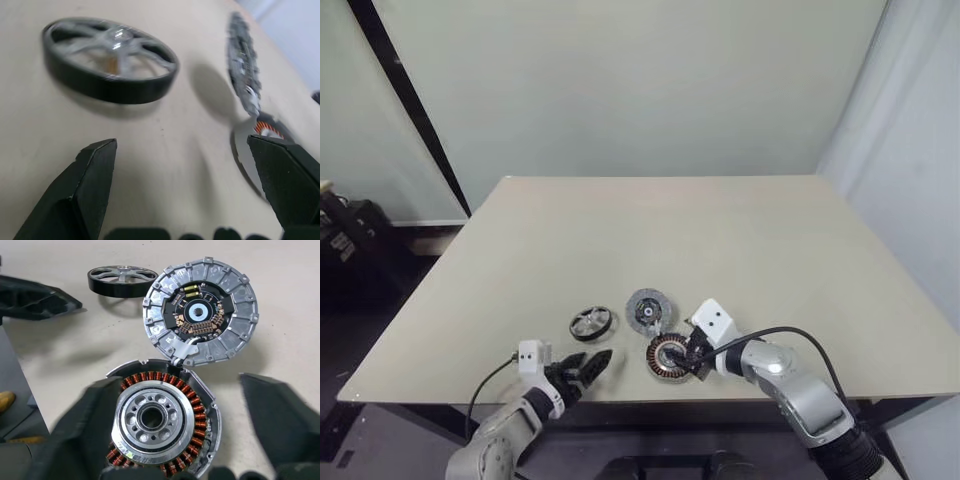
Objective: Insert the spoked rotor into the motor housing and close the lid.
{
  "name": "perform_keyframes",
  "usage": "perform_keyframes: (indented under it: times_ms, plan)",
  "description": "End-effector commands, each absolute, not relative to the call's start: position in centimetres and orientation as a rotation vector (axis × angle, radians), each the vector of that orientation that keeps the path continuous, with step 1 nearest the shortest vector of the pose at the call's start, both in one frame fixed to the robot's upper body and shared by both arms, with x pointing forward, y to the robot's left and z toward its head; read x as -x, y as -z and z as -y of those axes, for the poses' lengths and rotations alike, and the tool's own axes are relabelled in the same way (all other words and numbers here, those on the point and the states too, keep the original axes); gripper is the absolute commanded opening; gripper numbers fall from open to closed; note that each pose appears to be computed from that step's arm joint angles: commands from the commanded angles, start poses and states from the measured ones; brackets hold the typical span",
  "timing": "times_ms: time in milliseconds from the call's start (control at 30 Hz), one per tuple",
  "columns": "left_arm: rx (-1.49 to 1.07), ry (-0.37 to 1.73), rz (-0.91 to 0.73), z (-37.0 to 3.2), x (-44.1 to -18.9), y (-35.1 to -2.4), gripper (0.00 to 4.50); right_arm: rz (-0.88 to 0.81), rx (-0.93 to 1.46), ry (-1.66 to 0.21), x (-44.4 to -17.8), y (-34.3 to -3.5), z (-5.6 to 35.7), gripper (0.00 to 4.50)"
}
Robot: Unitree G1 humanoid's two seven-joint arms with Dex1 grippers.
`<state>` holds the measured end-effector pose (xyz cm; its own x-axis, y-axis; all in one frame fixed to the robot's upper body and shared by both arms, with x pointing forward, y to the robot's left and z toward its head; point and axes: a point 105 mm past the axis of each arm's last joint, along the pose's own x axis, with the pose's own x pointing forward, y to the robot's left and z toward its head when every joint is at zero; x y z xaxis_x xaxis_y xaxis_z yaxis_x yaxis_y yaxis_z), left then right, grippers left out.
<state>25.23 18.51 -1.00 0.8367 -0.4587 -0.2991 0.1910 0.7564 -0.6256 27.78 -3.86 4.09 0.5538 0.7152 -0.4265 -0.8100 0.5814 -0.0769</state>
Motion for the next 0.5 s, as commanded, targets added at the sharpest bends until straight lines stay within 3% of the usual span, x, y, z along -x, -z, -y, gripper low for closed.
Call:
perform_keyframes:
  times_ms: [33,500]
  plan:
    - [0.719,0.323,-0.464,-18.5,-26.2,0.2,4.5,-0.291,0.277,-0.905,-28.1,-6.0,3.8,4.48]
    - [1.008,0.192,-0.46,-18.8,-28.3,0.0,4.5,-0.287,0.276,-0.86,-27.9,-5.9,4.6,4.48]
